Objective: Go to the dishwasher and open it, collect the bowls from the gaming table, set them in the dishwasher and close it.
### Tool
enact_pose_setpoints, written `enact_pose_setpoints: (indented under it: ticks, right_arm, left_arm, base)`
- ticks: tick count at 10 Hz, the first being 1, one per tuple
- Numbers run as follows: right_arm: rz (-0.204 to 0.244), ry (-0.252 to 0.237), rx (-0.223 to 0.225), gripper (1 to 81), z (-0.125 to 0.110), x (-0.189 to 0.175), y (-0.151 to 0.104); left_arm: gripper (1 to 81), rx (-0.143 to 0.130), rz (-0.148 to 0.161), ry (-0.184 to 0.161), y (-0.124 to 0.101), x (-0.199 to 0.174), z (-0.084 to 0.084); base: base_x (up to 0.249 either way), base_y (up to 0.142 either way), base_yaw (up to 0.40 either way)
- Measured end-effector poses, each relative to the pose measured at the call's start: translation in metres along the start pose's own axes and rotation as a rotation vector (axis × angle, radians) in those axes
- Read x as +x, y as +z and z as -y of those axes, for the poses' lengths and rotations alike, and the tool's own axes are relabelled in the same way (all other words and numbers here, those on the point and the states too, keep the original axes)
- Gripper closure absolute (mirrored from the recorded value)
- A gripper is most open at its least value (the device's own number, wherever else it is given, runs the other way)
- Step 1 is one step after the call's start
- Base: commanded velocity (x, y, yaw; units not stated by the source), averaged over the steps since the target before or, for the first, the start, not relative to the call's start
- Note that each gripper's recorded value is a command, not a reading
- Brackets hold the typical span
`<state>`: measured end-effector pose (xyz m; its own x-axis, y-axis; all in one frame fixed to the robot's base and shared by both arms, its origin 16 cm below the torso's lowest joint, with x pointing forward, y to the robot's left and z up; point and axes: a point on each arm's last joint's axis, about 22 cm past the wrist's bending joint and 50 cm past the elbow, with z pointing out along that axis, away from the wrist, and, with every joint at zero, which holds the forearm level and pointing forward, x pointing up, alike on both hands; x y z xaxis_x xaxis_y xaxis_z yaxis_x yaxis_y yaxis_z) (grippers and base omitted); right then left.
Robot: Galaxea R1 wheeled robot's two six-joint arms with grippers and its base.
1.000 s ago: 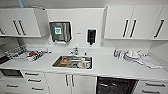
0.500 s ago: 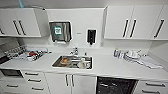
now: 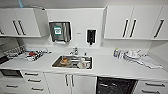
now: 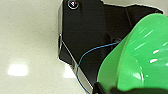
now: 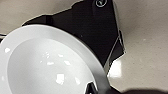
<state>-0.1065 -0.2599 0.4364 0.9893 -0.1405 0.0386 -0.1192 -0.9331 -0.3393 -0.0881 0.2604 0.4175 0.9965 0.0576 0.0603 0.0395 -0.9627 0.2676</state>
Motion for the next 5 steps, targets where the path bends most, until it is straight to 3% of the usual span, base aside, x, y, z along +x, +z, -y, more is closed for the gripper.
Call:
enact_pose_setpoints:
  ticks: [3,4,5]
  right_arm:
    - [-0.013,-0.001,0.0,81.1,0.001,0.006,0.001]
    - [0.009,0.001,0.003,81.1,0.003,-0.005,0.001]
    - [0.011,0.003,-0.001,81.1,0.0,-0.008,0.0]
  left_arm:
    - [81.1,0.004,0.011,-0.001,-0.002,-0.006,0.004]
    - [81.1,0.01,-0.015,0.004,-0.001,0.009,0.008]
    - [81.1,0.006,-0.018,0.004,-0.001,0.011,0.005]
  base:
    - [0.0,0.0,-0.332]
    - [0.0,0.0,-0.258]
    - [0.0,-0.129,0.0]
